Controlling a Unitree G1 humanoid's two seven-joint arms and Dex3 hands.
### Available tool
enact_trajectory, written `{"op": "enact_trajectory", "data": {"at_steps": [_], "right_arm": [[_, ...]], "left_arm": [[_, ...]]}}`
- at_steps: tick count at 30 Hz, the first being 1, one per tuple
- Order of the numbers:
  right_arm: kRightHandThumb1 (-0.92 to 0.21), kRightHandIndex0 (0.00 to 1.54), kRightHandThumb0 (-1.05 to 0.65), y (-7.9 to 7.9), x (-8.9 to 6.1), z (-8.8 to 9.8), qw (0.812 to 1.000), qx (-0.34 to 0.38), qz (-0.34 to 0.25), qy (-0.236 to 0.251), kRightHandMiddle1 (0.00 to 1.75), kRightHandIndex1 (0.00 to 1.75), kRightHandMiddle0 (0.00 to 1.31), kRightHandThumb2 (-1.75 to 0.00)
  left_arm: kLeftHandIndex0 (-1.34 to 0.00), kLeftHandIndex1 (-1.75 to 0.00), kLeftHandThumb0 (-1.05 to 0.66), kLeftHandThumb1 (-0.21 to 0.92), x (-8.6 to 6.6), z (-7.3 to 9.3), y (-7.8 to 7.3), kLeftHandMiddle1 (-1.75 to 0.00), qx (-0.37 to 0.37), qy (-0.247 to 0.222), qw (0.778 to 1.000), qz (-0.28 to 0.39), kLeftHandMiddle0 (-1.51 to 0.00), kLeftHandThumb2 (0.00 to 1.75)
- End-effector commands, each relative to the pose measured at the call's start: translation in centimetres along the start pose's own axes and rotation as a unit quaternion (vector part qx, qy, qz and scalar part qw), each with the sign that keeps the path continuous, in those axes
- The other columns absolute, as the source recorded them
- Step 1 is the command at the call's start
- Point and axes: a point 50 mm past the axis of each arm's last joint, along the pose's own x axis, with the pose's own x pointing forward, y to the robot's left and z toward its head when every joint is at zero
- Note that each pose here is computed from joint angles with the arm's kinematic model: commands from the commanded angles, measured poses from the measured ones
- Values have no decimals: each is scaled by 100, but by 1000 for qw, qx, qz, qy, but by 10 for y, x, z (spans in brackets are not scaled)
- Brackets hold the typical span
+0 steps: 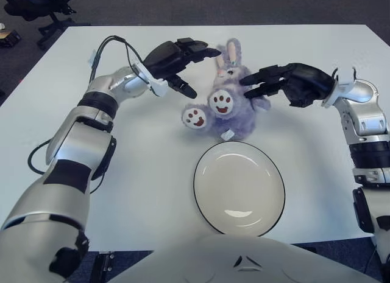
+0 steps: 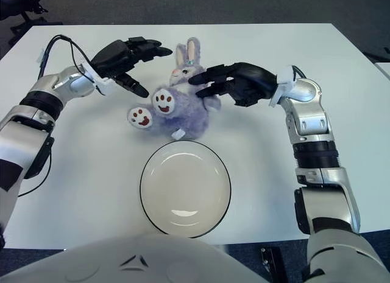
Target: Put the doll into the plate.
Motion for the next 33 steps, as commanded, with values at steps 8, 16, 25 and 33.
{"op": "enact_trajectory", "data": {"at_steps": [8, 16, 25, 33], "right_arm": [[-92, 86, -53, -4, -3, 3, 989, 140, -52, -18, 28, 59, 59, -81], [-92, 78, -49, 5, -10, 13, 977, 188, -101, -6, 82, 91, 43, -74], [-92, 76, -46, 7, -12, 18, 967, 227, -117, -1, 97, 102, 41, -71], [-92, 67, -46, 9, -13, 22, 959, 253, -126, 7, 111, 136, 37, -71]], "left_arm": [[-43, -16, -51, 89, 29, 2, 2, 0, 106, -16, 994, 4, -48, 0], [-41, -12, -53, 88, 42, 8, -3, 0, 132, -44, 990, -1, -38, 0], [-38, -8, -59, 90, 50, 18, -6, 0, 153, -93, 984, 3, -34, 1], [-38, -6, -62, 91, 54, 24, -8, -1, 203, -140, 968, 45, -34, 1]]}}
